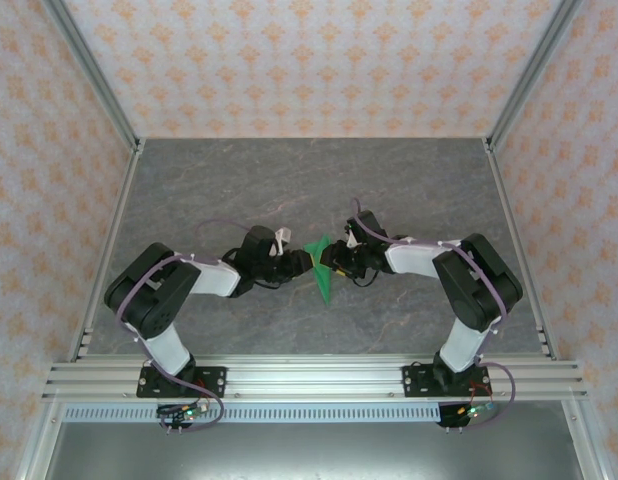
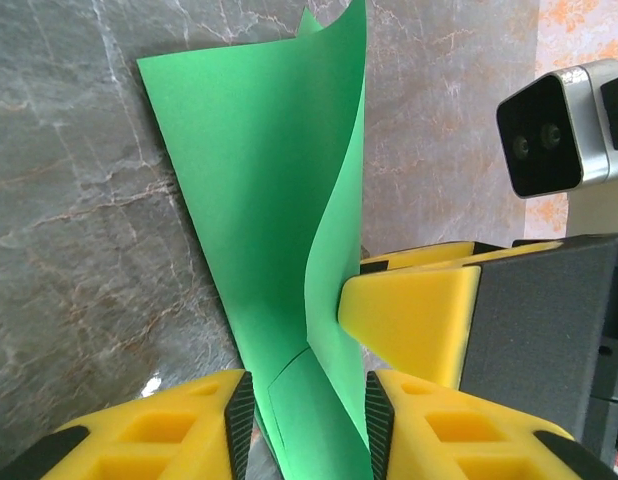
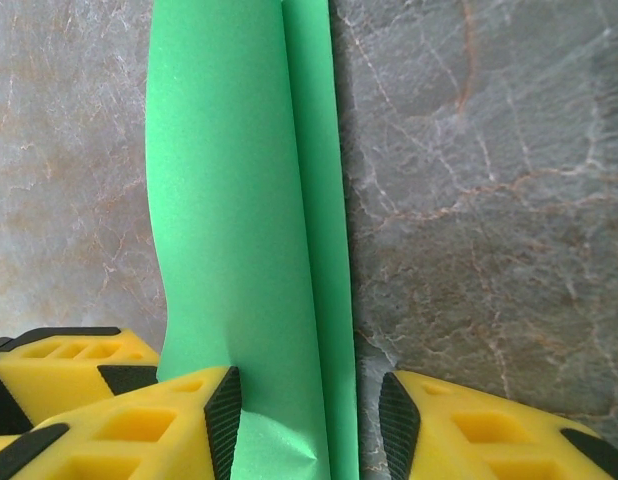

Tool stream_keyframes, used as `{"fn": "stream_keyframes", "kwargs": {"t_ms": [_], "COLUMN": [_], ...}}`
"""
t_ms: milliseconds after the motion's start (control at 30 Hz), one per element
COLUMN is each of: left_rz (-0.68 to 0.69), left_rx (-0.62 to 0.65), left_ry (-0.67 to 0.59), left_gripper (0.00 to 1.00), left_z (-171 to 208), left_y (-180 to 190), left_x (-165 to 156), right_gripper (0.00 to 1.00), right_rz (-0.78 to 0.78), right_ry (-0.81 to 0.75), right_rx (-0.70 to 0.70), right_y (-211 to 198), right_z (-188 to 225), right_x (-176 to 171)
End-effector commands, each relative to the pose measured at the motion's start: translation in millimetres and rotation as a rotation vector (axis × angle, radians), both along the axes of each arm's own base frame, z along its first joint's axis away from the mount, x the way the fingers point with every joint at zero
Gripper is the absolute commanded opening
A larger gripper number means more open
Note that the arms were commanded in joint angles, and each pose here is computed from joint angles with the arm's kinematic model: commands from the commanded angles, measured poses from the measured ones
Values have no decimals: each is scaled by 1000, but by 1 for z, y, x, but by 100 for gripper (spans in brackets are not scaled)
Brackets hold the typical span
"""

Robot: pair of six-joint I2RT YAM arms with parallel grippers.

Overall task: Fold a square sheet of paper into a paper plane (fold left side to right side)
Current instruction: Fold the wing for the fifth time at the center of the table.

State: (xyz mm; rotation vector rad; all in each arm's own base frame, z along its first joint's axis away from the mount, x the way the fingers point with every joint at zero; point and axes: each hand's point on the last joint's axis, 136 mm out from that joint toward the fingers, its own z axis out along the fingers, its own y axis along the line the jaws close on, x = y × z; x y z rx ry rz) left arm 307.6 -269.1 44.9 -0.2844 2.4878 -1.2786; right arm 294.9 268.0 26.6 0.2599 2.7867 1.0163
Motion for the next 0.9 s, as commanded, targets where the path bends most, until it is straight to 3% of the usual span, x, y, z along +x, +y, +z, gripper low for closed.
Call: {"fn": "stream_keyframes", "kwargs": {"t_ms": [0,467,733,867], "left_rz": [-11,-11,-18,-31], "left_rx": [-60,-48,28,66], "left_ry": [-48,-25,-24,-27], "left_gripper": [35,25,2,0], "left_z": [17,7,0,-6], "left_y": [-11,-14,-7,-3], "left_x": [14,20,19,21], "right_gripper": [46,46,47,49], "right_rz": [31,34,37,36], "right_ry": [63,65,45,2], "right_rx": [-121,-121,-103,-77], "right_y": [-7,-7,-5,-3], "right_z": [-42,-42,-34,-20], "right_x": [-21,-21,-20,-17]}}
